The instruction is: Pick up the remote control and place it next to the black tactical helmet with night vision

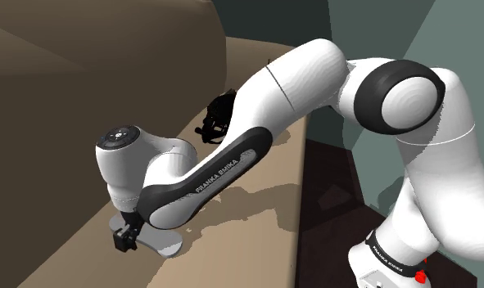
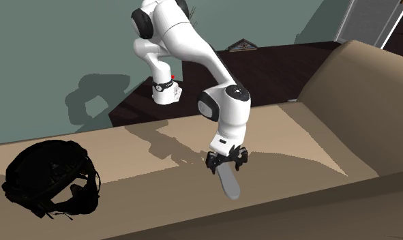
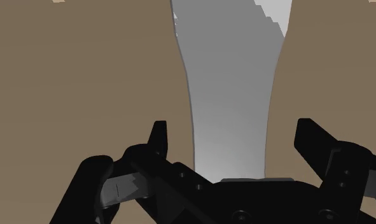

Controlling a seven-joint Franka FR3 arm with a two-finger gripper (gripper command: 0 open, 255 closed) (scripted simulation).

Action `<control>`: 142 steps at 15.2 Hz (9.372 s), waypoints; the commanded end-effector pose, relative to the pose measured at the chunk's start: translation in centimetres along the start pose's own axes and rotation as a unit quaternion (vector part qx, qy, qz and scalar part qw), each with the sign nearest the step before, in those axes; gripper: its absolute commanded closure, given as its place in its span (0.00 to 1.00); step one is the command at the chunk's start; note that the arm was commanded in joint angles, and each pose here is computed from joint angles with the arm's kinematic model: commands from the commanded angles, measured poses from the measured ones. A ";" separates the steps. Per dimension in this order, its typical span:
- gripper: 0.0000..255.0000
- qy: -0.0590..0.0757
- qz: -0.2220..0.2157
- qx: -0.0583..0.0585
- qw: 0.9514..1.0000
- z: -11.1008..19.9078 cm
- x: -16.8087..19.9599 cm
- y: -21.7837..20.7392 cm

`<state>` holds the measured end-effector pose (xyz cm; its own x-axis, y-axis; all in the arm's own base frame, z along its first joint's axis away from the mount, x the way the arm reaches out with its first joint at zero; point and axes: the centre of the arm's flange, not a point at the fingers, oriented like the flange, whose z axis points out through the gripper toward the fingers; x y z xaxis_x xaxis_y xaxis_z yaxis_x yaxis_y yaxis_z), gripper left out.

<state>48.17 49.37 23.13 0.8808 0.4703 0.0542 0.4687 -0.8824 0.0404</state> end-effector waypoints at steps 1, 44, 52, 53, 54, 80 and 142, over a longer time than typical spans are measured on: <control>0.00 0.000 0.000 0.000 1.000 0.7 -0.1 0.0; 1.00 0.000 0.000 0.000 1.000 -13.0 0.7 0.6; 1.00 0.000 0.000 0.000 1.000 -17.2 0.9 0.7; 1.00 0.000 0.000 0.000 1.000 -17.7 0.9 0.8; 1.00 0.000 0.000 0.000 1.000 -18.2 1.0 0.8; 1.00 0.000 0.000 0.000 1.000 -29.9 0.0 4.9; 1.00 0.000 0.000 0.000 1.000 -18.3 -22.8 54.9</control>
<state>52.58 -9.66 42.78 0.8808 0.4705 0.0538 0.4689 -0.8824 0.0396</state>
